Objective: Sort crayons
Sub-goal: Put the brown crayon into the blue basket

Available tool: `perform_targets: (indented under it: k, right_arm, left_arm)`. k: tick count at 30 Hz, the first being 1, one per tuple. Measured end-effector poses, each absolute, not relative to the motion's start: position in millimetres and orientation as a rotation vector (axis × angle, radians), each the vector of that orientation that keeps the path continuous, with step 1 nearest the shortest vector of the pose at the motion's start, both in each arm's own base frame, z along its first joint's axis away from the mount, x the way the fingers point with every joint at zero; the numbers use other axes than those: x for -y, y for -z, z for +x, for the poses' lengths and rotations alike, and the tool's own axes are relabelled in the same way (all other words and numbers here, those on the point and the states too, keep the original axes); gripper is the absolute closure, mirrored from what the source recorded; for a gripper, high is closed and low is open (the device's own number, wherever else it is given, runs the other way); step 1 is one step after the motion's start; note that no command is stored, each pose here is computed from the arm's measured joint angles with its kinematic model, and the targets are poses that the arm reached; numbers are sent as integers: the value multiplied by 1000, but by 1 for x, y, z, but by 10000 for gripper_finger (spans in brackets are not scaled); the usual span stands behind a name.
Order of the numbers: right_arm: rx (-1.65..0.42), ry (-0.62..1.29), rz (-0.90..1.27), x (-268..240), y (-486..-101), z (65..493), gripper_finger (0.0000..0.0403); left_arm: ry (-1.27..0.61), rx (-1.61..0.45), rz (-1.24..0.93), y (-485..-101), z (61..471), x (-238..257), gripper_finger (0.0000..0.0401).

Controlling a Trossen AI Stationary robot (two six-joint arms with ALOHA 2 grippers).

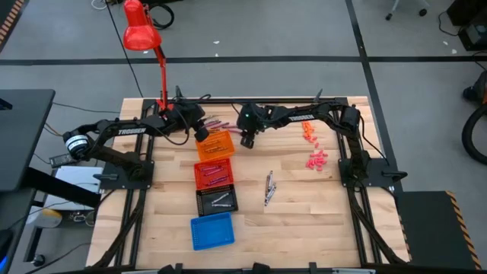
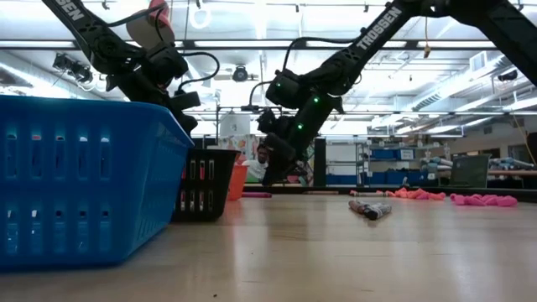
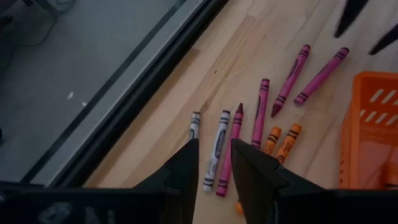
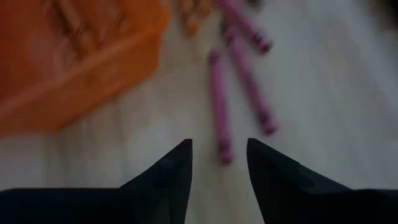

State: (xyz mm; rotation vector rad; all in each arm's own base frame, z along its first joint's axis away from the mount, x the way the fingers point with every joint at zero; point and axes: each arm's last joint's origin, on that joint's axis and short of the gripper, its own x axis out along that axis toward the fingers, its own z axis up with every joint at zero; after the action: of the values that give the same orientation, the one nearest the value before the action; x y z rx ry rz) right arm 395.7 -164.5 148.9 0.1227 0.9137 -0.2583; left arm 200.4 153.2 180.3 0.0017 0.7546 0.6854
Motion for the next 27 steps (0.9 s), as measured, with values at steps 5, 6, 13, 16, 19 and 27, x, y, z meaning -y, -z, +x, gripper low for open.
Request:
perform_targets:
  k: [5,6,13,16,19,27]
  right_arm:
    - [-979,73,117,153,-147,391,247]
    - [-994,55,99,150,-146,391,247]
    - [-1125,-76,-33,130,-141,386,247]
    - [-1200,-148,-88,116,-143,381,247]
    - [-1236,-215,-133,98,-149,379,247]
    - [-1276,-363,-238,48,-172,372,247]
  left_arm:
    - [-678,-779,-21,-178,200,-150,298]
    - [-675,-783,-22,-178,200,-149,298]
    - [-661,-781,-25,-178,203,-145,298]
    - [-662,-777,-32,-178,203,-145,298]
    - [-666,-774,-38,-178,203,-145,298]
    - [-691,-748,-105,-178,204,-144,298]
